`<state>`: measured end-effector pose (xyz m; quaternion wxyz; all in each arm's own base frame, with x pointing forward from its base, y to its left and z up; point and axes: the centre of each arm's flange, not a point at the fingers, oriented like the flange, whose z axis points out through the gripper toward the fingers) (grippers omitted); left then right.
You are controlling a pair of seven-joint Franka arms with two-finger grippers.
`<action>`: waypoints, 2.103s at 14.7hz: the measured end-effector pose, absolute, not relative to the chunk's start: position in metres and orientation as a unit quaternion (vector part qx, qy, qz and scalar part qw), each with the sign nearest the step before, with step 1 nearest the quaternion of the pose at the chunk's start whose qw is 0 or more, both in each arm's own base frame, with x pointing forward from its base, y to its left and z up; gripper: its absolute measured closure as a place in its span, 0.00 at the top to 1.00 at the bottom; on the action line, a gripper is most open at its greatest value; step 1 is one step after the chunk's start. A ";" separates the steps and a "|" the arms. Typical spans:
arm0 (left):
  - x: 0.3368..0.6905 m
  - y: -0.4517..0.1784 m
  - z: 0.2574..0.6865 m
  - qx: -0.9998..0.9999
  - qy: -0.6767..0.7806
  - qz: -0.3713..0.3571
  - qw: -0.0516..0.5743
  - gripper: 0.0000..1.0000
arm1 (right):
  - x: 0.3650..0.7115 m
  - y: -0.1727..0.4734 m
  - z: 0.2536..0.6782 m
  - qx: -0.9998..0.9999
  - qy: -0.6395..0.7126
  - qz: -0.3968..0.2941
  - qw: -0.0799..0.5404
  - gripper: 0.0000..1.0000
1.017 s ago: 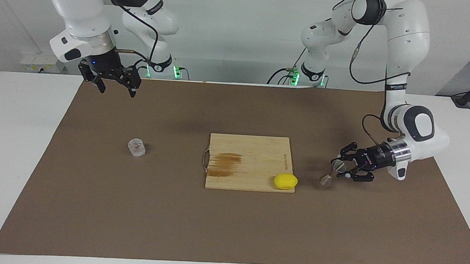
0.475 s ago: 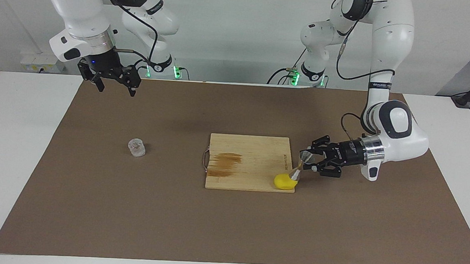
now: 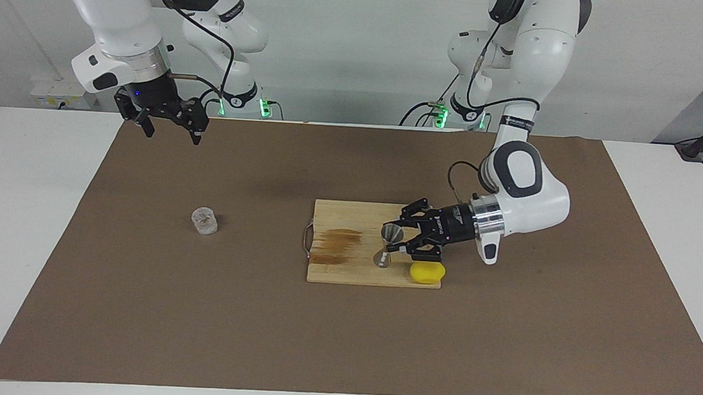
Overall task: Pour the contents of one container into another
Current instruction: 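Grasp the silver cup with the left gripper and carry it onto the board, then lower the silver cup onto the wooden board and open the left gripper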
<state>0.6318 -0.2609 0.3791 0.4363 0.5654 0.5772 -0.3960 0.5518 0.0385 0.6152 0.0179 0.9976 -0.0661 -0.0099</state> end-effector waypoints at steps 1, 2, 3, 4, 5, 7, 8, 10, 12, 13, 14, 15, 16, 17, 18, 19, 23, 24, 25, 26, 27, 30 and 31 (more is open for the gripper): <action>0.626 -0.277 0.376 0.563 0.584 -0.392 0.434 0.50 | 0.552 0.039 0.615 0.998 -0.066 -0.010 0.018 1.00; 0.620 -0.292 0.373 0.558 0.591 -0.390 0.433 0.50 | 0.552 0.038 0.615 0.998 -0.066 -0.010 0.018 1.00; 0.614 -0.305 0.370 0.552 0.599 -0.387 0.432 0.50 | 0.552 0.038 0.616 0.998 -0.066 -0.009 0.018 1.00; 0.608 -0.316 0.365 0.547 0.607 -0.383 0.431 0.50 | 0.551 0.038 0.616 0.998 -0.066 -0.009 0.018 1.00; 0.603 -0.325 0.360 0.542 0.615 -0.378 0.430 0.50 | 0.551 0.038 0.616 0.998 -0.066 -0.009 0.018 1.00; 0.591 -0.341 0.351 0.539 0.627 -0.370 0.424 0.50 | 0.551 0.038 0.616 0.998 -0.066 -0.009 0.018 1.00; 0.588 -0.345 0.349 0.540 0.629 -0.368 0.422 0.50 | 0.551 0.038 0.616 0.998 -0.066 -0.009 0.018 1.00; 0.587 -0.343 0.345 0.539 0.633 -0.365 0.419 0.50 | 0.551 0.038 0.616 0.998 -0.067 -0.009 0.018 1.00; 0.586 -0.337 0.336 0.535 0.645 -0.355 0.414 0.50 | 0.551 0.038 0.616 0.997 -0.068 -0.010 0.018 1.00; 0.585 -0.335 0.332 0.534 0.650 -0.351 0.411 0.50 | 0.551 0.038 0.616 0.997 -0.068 -0.010 0.018 1.00; 0.584 -0.334 0.328 0.533 0.654 -0.348 0.409 0.50 | 0.551 0.038 0.616 0.997 -0.068 -0.010 0.018 1.00; 0.582 -0.333 0.325 0.533 0.657 -0.346 0.406 0.50 | 0.551 0.038 0.616 0.997 -0.068 -0.010 0.018 1.00; 0.581 -0.333 0.323 0.532 0.660 -0.344 0.404 0.50 | 0.551 0.038 0.616 0.997 -0.068 -0.010 0.018 1.00; 0.580 -0.332 0.321 0.527 0.664 -0.344 0.405 0.50 | 0.551 0.038 0.616 0.997 -0.068 -0.010 0.018 1.00; 0.580 -0.332 0.321 0.517 0.668 -0.347 0.407 0.50 | 0.551 0.039 0.616 0.997 -0.068 -0.009 0.018 1.00; 0.579 -0.332 0.320 0.507 0.673 -0.349 0.410 0.50 | 0.551 0.040 0.616 0.998 -0.067 -0.009 0.018 1.00; 0.575 -0.338 0.320 0.493 0.680 -0.352 0.413 0.50 | 0.550 0.044 0.617 0.998 -0.063 -0.009 0.018 1.00; 0.573 -0.341 0.319 0.494 0.679 -0.353 0.412 0.50 | 0.550 0.044 0.617 0.998 -0.063 -0.009 0.018 1.00; 0.572 -0.344 0.319 0.497 0.678 -0.353 0.412 0.50 | 0.550 0.044 0.617 0.998 -0.063 -0.009 0.018 1.00; 0.571 -0.346 0.319 0.498 0.677 -0.352 0.412 0.50 | 0.550 0.043 0.617 0.998 -0.064 -0.009 0.018 1.00; 0.570 -0.347 0.319 0.499 0.677 -0.351 0.412 0.50 | 0.550 0.042 0.616 0.998 -0.065 -0.009 0.018 1.00; 0.571 -0.345 0.319 0.499 0.679 -0.347 0.412 0.50 | 0.551 0.040 0.616 0.998 -0.067 -0.010 0.018 1.00; 0.571 -0.344 0.318 0.499 0.679 -0.345 0.412 0.50 | 0.551 0.039 0.616 0.997 -0.068 -0.010 0.018 1.00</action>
